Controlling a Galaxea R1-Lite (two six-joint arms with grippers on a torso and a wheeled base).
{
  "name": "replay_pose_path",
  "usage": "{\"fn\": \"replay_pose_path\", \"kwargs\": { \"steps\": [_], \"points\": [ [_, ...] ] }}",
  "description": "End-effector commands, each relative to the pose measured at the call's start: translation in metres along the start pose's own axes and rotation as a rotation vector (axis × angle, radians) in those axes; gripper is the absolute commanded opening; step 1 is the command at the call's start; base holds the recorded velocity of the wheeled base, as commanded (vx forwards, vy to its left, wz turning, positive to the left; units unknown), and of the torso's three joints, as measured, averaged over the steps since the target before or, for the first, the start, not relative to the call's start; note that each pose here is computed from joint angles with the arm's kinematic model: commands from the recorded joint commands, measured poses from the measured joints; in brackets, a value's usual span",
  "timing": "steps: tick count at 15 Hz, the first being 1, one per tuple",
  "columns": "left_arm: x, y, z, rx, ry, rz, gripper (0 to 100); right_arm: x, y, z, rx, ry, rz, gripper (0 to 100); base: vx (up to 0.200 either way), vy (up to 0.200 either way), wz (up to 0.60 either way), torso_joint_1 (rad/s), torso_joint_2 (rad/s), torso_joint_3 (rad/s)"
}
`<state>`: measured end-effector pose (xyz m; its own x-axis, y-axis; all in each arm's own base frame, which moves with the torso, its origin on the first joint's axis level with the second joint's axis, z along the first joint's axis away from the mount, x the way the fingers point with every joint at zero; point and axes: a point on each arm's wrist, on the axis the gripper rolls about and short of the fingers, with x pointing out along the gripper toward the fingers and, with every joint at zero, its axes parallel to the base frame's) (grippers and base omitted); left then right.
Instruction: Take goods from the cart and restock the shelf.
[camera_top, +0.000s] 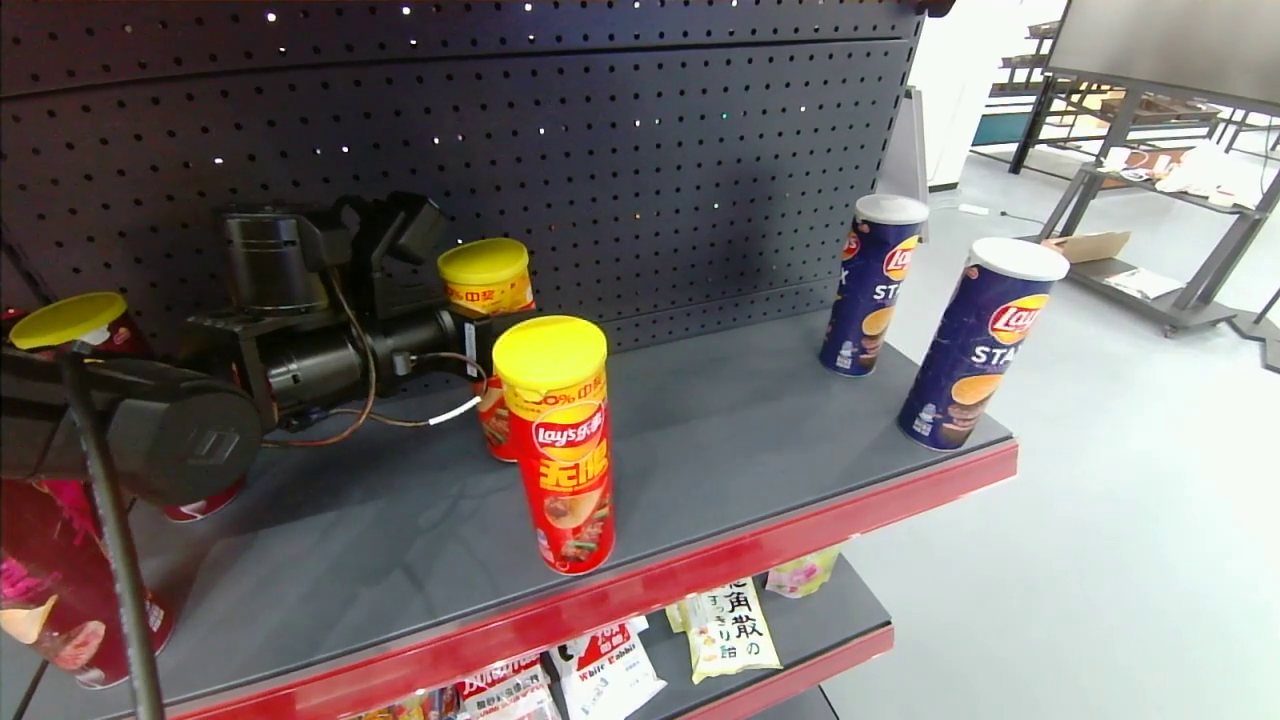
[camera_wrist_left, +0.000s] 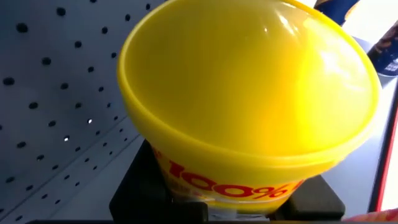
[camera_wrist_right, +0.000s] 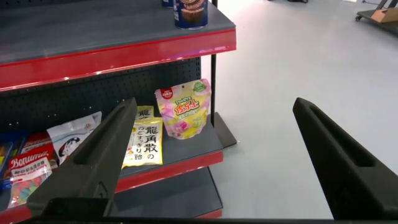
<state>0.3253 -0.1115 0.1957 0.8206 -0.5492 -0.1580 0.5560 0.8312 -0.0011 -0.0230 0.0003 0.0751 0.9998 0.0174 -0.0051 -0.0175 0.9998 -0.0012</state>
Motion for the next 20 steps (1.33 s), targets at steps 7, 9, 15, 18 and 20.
{"fn": "replay_pose_path", "kwargs": {
  "steps": [7,9,15,18,20],
  "points": [
    [0.0132,0.0037,-0.0111,0.000,-0.004,0.002,0,0.0001,0.0000,-0.0001,-0.002,0.003,0.001,100,0.000,0.000,0.00,0.000,0.00,0.000],
    [0.0129,0.0035,-0.0127,-0.001,0.004,0.000,0,0.0001,0.0000,0.0000,0.000,0.001,0.001,100,0.000,0.000,0.00,0.000,0.00,0.000],
    [0.0128,0.0039,-0.0133,-0.006,0.009,0.000,0,0.0001,0.0000,0.0000,0.000,0.001,0.001,100,0.000,0.000,0.00,0.000,0.00,0.000],
    [0.0125,0.0038,-0.0146,-0.005,0.014,0.000,0,0.0001,0.0000,-0.0001,0.000,0.003,0.001,100,0.000,0.000,0.00,0.000,0.00,0.000],
    [0.0122,0.0043,-0.0133,-0.006,0.009,0.001,100,0.0001,0.0000,0.0000,-0.002,0.001,0.001,100,0.000,0.000,0.00,0.000,0.00,0.000]
  ]
}}
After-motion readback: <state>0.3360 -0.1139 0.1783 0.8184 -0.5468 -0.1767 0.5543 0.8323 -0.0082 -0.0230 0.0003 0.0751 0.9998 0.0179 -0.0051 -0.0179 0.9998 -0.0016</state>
